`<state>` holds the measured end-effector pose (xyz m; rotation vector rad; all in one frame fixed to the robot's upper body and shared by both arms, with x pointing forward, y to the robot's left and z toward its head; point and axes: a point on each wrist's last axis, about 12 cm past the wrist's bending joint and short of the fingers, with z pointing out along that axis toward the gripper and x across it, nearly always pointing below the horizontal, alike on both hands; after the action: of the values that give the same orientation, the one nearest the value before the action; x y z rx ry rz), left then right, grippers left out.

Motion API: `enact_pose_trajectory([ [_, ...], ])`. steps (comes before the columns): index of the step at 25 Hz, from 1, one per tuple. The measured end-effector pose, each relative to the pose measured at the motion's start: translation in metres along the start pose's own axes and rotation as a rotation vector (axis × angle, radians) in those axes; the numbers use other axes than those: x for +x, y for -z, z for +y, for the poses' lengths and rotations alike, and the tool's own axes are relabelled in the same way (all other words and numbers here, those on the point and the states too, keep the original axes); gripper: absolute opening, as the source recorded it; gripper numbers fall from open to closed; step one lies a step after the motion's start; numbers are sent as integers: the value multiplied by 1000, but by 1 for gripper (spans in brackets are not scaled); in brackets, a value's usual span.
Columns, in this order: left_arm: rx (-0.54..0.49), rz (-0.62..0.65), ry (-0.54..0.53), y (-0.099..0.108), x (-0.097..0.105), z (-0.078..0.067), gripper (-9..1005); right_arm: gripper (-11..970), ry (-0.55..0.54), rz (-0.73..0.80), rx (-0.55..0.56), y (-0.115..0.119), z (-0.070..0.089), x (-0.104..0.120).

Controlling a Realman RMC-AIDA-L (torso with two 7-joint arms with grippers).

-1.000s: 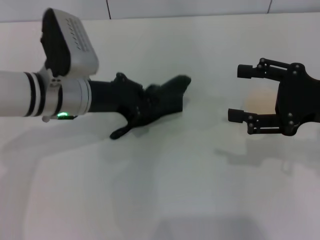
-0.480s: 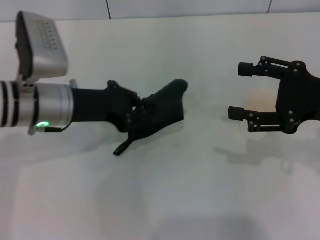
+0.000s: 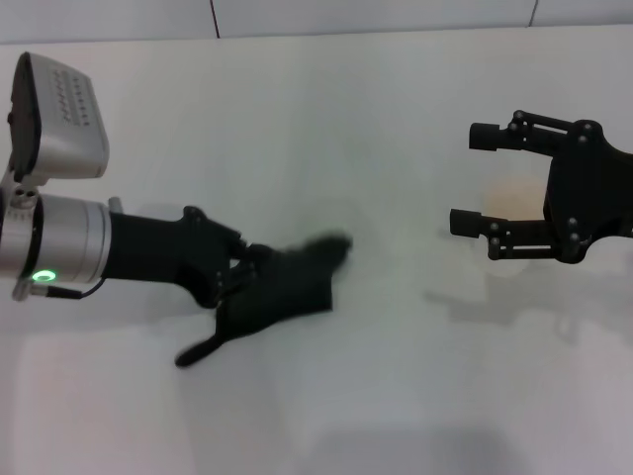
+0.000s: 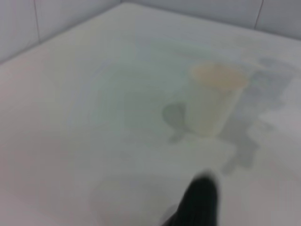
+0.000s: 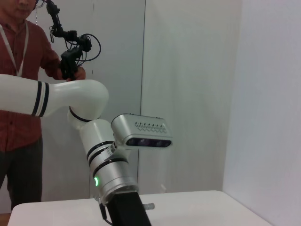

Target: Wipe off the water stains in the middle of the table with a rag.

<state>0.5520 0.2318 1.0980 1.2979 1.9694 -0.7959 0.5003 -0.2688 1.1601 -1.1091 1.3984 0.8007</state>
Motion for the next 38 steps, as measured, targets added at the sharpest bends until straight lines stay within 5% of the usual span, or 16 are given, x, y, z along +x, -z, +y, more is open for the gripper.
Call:
enact_pose_trajectory([
  [10,-11,50,69,18,5,3,121,825,4,0,2,-1,-1,-1],
  [21,-35,13,71,24,0,2,348,824,3,0,3,0,-1,-1],
  [34,99,-140,-128,53,-9,-34,815,824,-50,20,11,3,-5,2],
  [38,131,-132,-152,65,-6,-43,811,824,-68,64,29,7,-9,6],
])
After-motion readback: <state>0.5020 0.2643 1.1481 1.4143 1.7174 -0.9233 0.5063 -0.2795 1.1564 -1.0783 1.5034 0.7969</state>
